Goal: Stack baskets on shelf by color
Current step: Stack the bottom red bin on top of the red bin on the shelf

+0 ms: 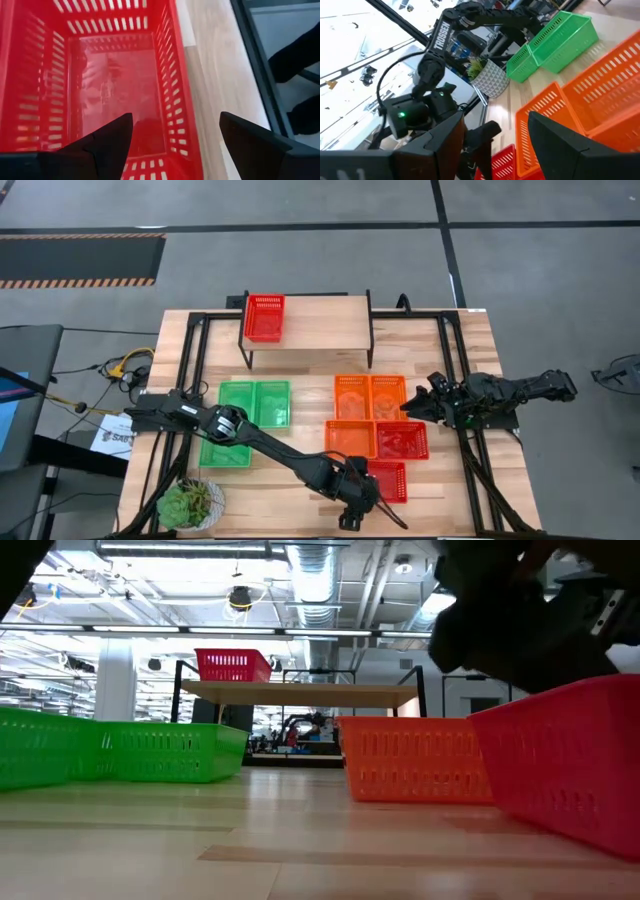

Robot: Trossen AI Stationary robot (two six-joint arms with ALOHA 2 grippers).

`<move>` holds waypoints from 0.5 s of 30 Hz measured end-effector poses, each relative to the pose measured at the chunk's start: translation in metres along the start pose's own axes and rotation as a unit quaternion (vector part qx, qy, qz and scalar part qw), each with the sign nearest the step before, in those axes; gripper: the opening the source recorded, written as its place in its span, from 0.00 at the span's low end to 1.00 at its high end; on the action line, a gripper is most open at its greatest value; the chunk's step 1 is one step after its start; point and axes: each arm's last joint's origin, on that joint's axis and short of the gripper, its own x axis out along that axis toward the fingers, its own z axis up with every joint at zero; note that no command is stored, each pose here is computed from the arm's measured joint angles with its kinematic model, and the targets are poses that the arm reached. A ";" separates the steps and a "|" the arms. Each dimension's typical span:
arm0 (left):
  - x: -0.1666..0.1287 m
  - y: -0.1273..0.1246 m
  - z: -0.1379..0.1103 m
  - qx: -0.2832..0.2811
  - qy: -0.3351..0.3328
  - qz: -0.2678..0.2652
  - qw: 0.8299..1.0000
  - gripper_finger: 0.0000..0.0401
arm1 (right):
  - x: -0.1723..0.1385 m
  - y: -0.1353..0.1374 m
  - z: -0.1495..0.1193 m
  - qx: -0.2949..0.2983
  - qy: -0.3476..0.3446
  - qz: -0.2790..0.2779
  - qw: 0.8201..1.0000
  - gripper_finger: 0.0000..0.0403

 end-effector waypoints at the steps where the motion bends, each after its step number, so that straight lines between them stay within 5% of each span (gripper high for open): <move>1: -0.001 0.000 0.000 0.005 0.002 -0.001 1.000 0.71 | 0.000 0.000 0.000 0.000 0.000 0.000 1.000 0.61; 8: -0.001 0.004 -0.001 0.009 0.007 0.023 1.000 0.70 | 0.000 0.000 0.000 0.000 0.000 0.000 1.000 0.61; 15: 0.012 0.004 -0.011 0.010 0.038 0.003 0.999 0.58 | 0.000 0.000 0.000 0.000 0.000 0.000 1.000 0.61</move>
